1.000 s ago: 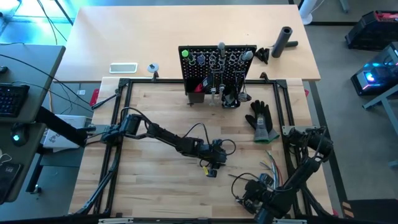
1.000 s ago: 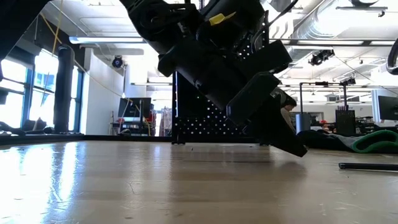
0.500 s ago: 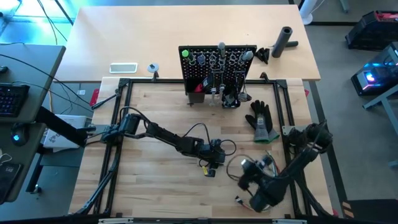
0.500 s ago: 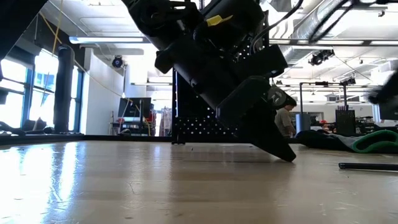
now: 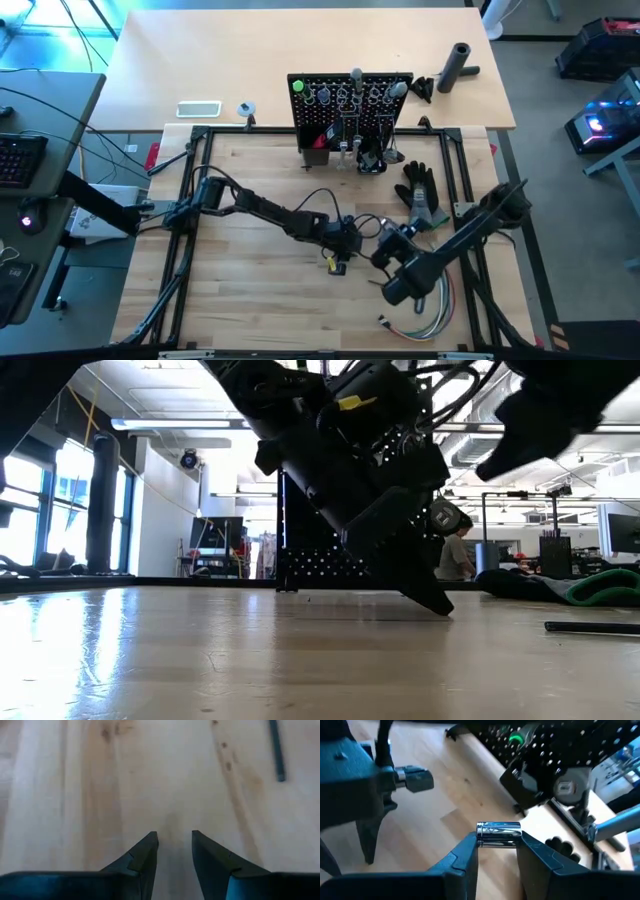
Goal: Hang tools onto peg board
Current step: Put the silver socket on the right black bin on the peg board
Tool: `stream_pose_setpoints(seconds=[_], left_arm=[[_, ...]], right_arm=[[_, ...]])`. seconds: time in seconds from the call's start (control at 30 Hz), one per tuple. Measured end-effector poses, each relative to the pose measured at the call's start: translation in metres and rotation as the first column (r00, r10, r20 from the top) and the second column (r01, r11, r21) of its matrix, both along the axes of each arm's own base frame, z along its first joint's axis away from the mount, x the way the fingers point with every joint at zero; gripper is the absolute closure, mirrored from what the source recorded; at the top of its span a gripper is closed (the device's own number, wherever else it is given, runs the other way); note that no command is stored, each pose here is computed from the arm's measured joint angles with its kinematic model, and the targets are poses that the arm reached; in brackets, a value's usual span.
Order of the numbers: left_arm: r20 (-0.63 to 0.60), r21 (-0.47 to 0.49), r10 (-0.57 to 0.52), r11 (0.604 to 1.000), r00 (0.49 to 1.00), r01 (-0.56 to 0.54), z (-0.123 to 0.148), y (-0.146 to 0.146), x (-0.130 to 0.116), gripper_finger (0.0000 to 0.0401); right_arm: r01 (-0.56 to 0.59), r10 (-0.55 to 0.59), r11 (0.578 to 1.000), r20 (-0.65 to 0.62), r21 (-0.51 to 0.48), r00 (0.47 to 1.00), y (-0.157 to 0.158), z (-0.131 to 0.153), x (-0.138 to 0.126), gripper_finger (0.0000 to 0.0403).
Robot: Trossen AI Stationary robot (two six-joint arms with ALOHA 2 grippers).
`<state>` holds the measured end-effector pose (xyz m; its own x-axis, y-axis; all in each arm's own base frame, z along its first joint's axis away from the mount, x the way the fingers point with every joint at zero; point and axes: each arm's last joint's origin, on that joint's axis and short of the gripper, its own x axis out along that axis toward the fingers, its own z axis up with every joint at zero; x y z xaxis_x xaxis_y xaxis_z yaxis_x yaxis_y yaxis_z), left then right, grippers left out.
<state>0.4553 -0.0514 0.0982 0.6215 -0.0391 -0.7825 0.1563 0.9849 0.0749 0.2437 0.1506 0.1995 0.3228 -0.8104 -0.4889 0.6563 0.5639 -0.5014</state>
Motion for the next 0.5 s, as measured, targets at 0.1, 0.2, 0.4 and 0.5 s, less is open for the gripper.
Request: stream_pose_setpoints(seconds=[0.1, 0.2, 0.4, 0.5], left_arm=[[0.001, 0.013, 0.029, 1.000, 1.000, -0.029, 0.004, 0.011, 0.000, 0.0297], [0.010, 0.030, 0.065, 0.997, 0.998, -0.065, 0.014, 0.024, -0.001, 0.0308], [0.041, 0.065, 0.152, 0.986, 0.988, -0.154, 0.041, 0.060, -0.006, 0.0322], [0.034, 0.058, 0.184, 0.981, 0.982, -0.186, 0.054, 0.076, -0.011, 0.0323]], right_arm=[[-0.012, 0.012, 1.000, -0.007, -0.023, 1.000, -0.007, 0.005, 0.003, 0.0303], [-0.028, 0.028, 0.999, -0.011, -0.036, 1.000, -0.012, 0.010, 0.005, 0.0303], [-0.054, 0.053, 0.998, -0.013, -0.035, 0.998, -0.022, 0.022, 0.011, 0.0303], [-0.067, 0.066, 0.997, -0.032, -0.034, 0.997, -0.029, 0.026, 0.015, 0.0303]])
